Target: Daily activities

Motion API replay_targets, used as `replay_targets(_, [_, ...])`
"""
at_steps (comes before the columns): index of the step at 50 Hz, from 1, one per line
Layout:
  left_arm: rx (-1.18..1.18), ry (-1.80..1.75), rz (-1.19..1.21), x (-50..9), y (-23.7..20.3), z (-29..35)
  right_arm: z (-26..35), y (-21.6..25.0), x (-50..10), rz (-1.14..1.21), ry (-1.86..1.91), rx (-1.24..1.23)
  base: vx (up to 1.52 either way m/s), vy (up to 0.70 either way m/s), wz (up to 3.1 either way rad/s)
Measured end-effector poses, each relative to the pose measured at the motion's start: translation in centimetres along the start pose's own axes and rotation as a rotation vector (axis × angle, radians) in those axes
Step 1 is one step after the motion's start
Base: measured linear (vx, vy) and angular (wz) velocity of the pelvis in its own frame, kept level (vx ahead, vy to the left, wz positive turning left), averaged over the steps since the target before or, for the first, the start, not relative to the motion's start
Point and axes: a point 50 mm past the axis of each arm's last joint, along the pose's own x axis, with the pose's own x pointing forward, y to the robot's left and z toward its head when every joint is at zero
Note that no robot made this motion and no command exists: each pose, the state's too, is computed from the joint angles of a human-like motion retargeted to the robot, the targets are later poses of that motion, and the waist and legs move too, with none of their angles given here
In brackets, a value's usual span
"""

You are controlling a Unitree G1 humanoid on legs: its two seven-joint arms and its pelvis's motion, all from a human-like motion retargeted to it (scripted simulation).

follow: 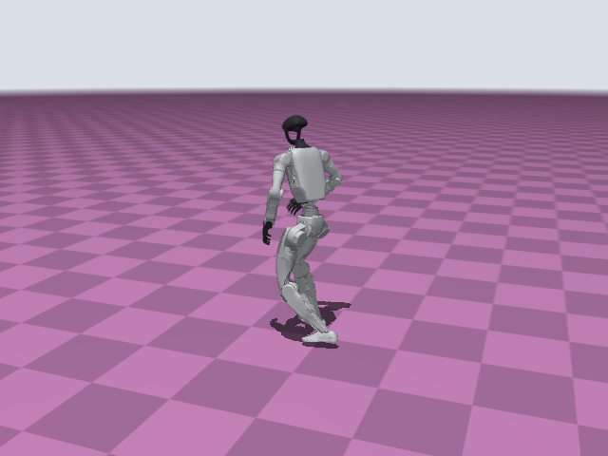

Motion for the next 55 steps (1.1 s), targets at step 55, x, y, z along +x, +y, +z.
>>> replay_targets(55, [-0.114,-0.341,-0.149,-4.8,3.9,6.6,10.1,-3.0,0.5,0.09,-0.383,0.42,0.43,-0.02,-0.39])
